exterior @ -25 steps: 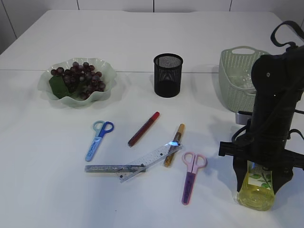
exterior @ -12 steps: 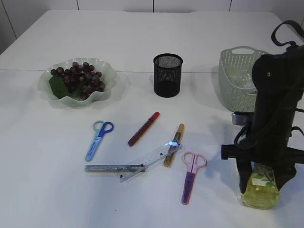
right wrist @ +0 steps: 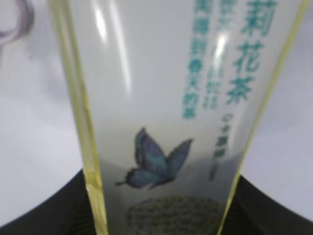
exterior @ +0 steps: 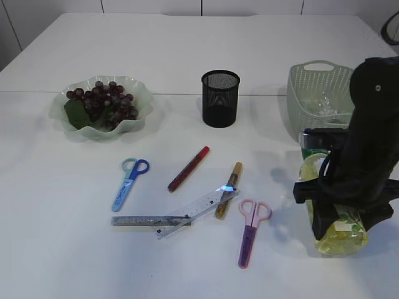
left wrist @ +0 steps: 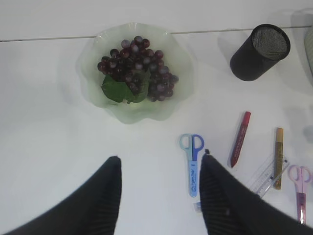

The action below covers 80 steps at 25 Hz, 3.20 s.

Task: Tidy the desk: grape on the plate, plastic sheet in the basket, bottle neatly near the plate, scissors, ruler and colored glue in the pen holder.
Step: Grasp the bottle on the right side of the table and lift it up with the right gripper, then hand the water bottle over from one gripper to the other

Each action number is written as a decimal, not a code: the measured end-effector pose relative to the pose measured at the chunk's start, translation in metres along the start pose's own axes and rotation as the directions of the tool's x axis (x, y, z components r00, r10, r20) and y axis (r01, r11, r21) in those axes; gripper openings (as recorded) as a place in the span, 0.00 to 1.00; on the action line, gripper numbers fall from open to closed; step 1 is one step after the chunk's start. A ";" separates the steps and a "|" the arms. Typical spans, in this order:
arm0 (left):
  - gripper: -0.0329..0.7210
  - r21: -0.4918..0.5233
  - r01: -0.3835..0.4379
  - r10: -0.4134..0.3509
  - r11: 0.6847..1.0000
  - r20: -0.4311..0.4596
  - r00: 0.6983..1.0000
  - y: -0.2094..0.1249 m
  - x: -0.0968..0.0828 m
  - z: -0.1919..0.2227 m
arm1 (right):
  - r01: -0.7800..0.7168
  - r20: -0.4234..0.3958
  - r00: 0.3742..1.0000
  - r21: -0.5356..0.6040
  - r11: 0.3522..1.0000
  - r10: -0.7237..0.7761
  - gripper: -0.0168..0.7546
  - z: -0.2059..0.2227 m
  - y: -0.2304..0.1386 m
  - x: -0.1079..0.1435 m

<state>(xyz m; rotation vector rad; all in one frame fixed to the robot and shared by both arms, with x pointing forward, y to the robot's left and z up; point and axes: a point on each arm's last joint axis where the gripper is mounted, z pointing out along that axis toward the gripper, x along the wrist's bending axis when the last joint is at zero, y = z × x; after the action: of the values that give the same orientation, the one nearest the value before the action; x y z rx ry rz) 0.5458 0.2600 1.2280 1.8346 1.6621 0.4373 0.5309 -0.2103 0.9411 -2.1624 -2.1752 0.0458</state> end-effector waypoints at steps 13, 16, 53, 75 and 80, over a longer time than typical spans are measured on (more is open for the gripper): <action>0.55 0.000 0.000 0.000 1.000 -0.001 1.000 0.000 0.000 0.000 | 0.168 -0.050 0.980 -0.322 0.932 -0.194 0.59 -0.054 -0.048 -0.009; 0.55 0.000 0.000 0.000 1.000 -0.001 1.000 0.000 0.000 0.000 | 0.169 -0.067 0.973 -0.434 0.885 -0.219 0.59 -0.075 -0.054 -0.008; 0.56 0.076 -0.169 0.109 0.983 0.501 0.859 -0.038 -0.032 0.051 | 0.305 -0.308 0.413 -0.841 0.448 -0.857 0.58 -0.126 -0.080 0.053; 0.85 -0.151 -0.129 0.197 0.980 0.810 0.552 -0.074 -0.052 0.100 | 0.158 -0.383 0.278 -0.886 0.435 -0.881 0.58 -0.143 -0.086 0.061; 0.87 -0.190 -0.120 0.225 0.974 0.830 0.510 -0.073 -0.063 0.098 | 0.119 -0.405 0.275 -0.886 0.448 -0.872 0.58 -0.146 -0.085 0.061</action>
<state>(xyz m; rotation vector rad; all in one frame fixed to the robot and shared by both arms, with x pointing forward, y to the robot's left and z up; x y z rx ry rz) 0.5401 0.1780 1.1175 1.6922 0.7388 -0.2983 0.4562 -0.1544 1.0948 -0.7732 -2.1620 -1.8280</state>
